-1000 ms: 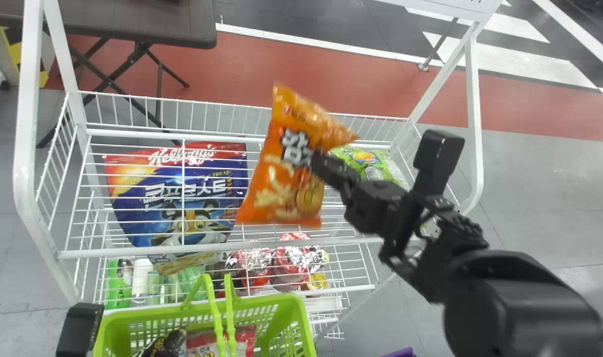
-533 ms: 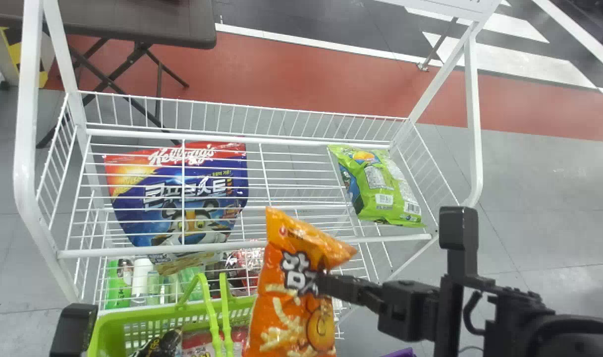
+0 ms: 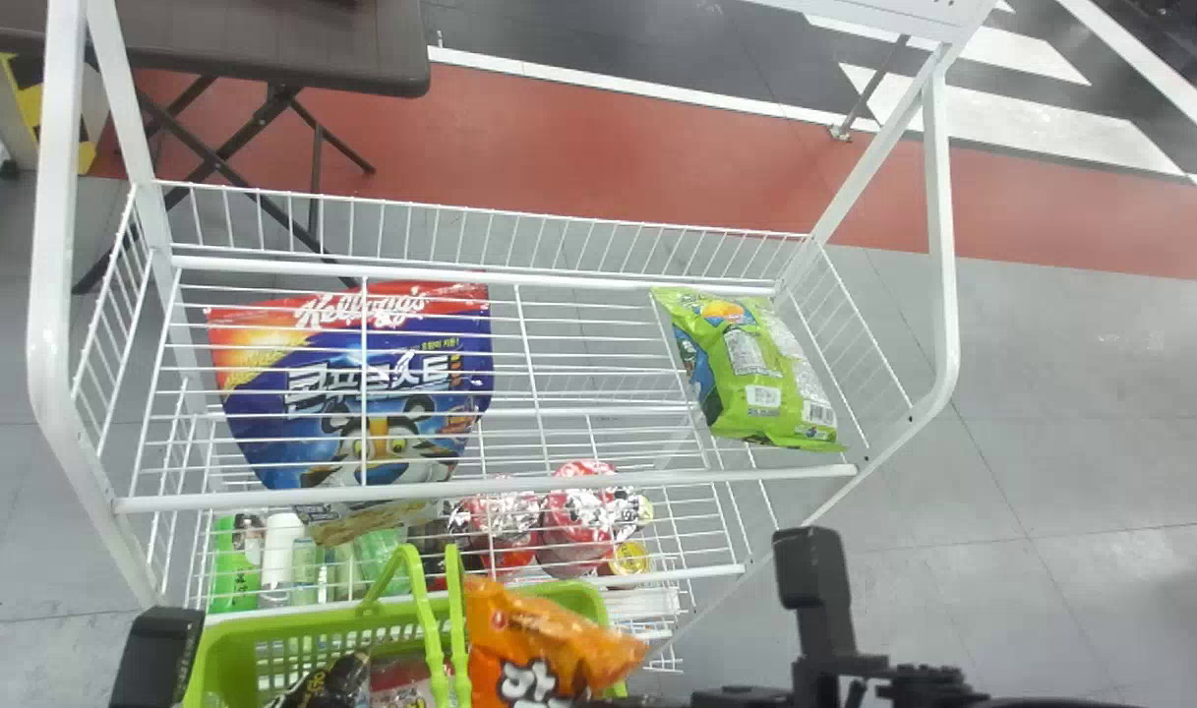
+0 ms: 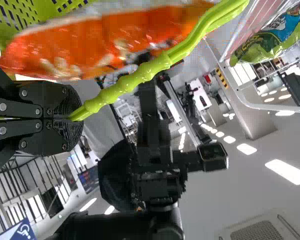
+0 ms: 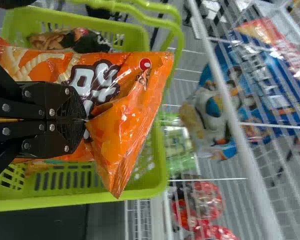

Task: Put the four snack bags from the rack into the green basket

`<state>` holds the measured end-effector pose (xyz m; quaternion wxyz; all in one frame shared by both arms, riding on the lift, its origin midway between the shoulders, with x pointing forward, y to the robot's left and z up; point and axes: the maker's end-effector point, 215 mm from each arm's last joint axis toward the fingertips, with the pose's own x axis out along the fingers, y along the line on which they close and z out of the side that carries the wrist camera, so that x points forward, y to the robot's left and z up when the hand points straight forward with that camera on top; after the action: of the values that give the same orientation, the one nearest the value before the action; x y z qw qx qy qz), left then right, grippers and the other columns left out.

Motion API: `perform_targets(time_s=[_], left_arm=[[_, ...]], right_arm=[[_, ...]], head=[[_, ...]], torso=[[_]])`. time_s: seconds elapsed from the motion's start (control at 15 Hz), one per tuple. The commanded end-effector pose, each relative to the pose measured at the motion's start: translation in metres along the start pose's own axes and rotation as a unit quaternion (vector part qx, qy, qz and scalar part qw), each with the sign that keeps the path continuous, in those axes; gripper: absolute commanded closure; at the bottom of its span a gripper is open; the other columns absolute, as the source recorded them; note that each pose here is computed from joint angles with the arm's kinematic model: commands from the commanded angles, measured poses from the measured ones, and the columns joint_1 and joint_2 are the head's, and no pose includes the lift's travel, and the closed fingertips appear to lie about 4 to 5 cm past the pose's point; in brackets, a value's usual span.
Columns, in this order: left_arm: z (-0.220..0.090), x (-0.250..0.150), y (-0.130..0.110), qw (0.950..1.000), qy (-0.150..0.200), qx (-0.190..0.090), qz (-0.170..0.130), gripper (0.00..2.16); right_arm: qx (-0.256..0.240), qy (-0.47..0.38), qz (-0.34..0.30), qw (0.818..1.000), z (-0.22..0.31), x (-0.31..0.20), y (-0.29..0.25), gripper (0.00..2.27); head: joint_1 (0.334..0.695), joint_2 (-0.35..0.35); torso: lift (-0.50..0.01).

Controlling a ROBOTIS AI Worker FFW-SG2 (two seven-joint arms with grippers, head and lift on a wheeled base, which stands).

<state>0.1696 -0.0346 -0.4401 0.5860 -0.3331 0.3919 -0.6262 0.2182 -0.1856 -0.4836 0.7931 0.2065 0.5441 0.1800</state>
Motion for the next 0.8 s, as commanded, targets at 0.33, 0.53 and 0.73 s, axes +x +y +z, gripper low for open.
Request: perform_targets(time_s=[0.33,0.53,0.73], left_arm=[[0.000,0.001,-0.007,1.0000,0.000,0.005,-0.004,2.02],[-0.001,0.000,-0.010,1.0000,0.000,0.007,-0.005,2.02],[-0.004,0.000,-0.011,1.0000,0.001,0.005,-0.007,2.02]], right_arm=[[-0.022,-0.002,0.000,1.000,0.002,0.010,0.006,0.00],[-0.027,-0.012,-0.003,1.000,0.009,0.007,0.005,0.08],[-0.044,-0.045,-0.006,0.998,0.033,-0.003,0.008,0.10]], head=[[0.695,-0.350],[0.695,-0.350],[0.695,-0.350]], torso=[[-0.006],[-0.006],[-0.006]])
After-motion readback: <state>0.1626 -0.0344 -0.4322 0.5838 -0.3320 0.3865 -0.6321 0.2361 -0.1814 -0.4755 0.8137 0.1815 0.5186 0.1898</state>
